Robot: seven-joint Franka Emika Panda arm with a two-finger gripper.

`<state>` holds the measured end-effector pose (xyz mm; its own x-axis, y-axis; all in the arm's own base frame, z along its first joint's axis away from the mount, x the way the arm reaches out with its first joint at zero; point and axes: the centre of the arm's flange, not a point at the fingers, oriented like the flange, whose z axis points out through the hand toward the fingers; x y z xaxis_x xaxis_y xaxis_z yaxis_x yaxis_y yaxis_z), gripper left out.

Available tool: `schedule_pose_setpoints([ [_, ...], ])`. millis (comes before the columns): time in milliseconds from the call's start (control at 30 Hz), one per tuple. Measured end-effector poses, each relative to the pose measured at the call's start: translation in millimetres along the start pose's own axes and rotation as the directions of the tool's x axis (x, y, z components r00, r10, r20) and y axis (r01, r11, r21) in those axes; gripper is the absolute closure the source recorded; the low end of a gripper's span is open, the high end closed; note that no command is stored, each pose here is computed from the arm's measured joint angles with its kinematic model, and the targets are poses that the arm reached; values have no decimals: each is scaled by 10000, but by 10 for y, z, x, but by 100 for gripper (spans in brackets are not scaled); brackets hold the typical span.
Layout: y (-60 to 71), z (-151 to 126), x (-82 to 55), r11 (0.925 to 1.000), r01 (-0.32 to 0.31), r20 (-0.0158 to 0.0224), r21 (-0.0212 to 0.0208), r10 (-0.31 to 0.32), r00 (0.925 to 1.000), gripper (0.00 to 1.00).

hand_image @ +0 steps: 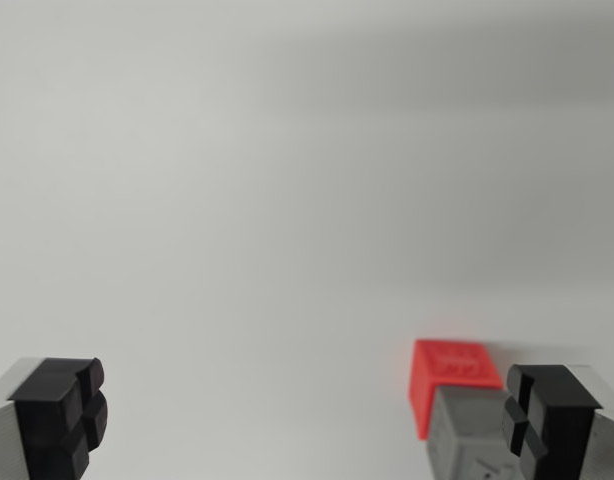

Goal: Destack cube

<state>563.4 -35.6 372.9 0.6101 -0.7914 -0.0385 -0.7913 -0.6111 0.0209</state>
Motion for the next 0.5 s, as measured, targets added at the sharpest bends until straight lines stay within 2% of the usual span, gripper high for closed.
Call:
schedule_pose_setpoints([
  [500, 318, 208, -68, 10000, -55, -42, 37, 55, 10000, 0],
])
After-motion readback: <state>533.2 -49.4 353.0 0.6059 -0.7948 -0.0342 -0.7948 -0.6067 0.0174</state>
